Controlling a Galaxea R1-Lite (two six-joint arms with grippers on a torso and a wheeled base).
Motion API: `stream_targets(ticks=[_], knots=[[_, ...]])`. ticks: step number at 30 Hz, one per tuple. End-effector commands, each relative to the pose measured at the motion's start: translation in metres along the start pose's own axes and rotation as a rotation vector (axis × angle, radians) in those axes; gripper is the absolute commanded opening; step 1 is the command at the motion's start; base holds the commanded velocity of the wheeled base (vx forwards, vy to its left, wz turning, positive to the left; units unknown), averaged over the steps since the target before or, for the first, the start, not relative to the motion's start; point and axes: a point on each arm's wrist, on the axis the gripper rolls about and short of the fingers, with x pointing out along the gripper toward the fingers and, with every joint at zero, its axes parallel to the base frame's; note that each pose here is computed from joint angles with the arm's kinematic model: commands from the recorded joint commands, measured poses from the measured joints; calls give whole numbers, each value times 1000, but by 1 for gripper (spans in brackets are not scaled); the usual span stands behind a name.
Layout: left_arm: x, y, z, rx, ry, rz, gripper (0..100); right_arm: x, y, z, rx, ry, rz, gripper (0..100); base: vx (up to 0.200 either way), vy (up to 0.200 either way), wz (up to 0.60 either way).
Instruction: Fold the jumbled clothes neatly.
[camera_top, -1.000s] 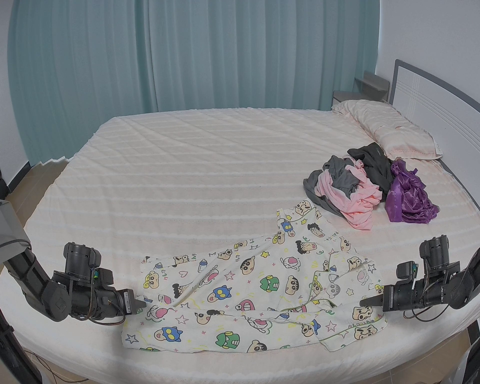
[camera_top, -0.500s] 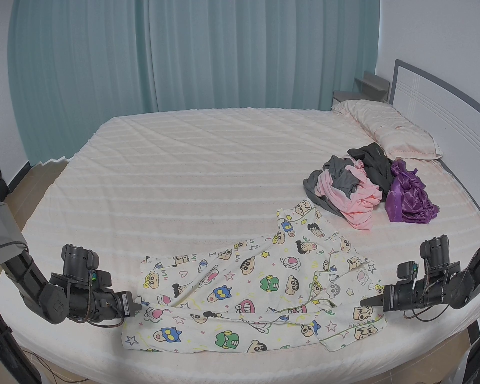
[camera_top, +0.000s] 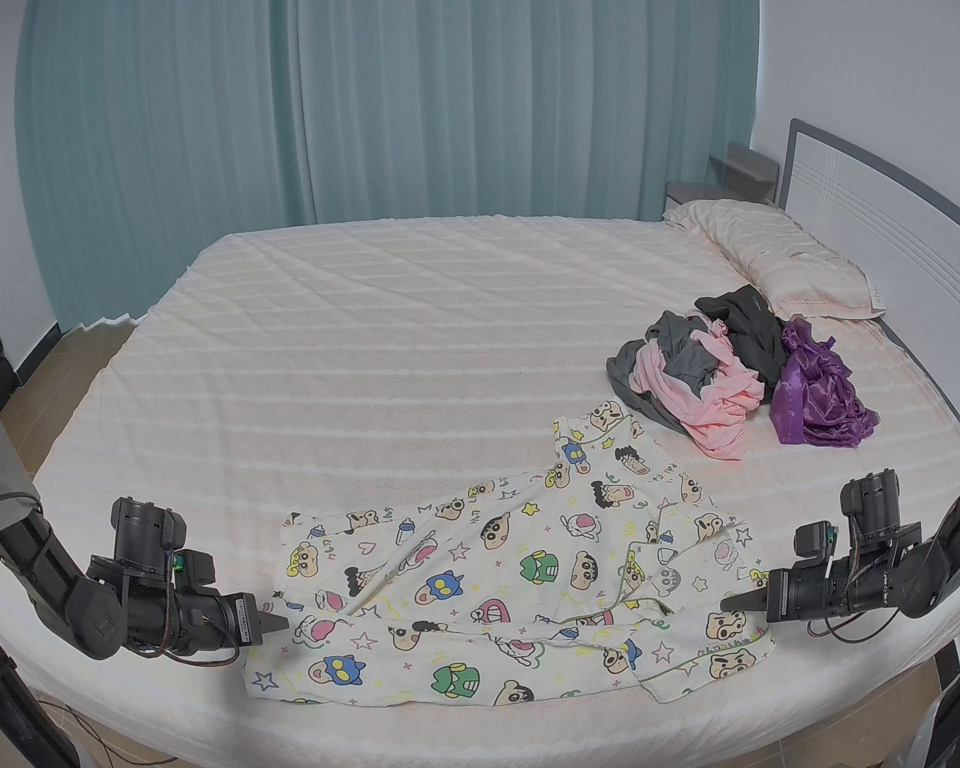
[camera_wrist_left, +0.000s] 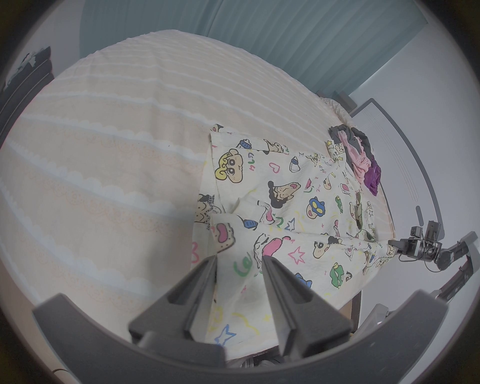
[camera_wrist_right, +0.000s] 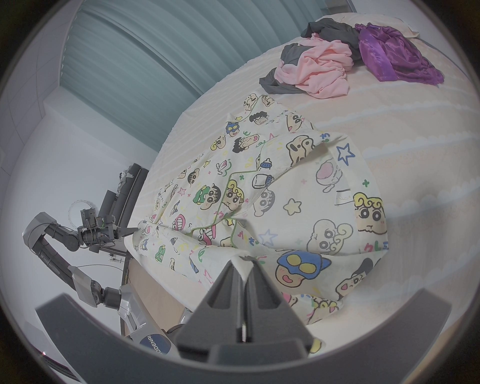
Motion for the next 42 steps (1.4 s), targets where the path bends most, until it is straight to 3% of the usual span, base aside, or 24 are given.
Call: stream_targets(ticks=[1, 42], knots=[[0, 0, 1, 1, -4, -1, 0, 0, 0, 0, -2, 0, 2, 0, 0, 0, 0], [-34, -9, -10, 37, -85, -26, 0, -9, 5, 4, -19, -41, 6, 0, 0, 0, 0]])
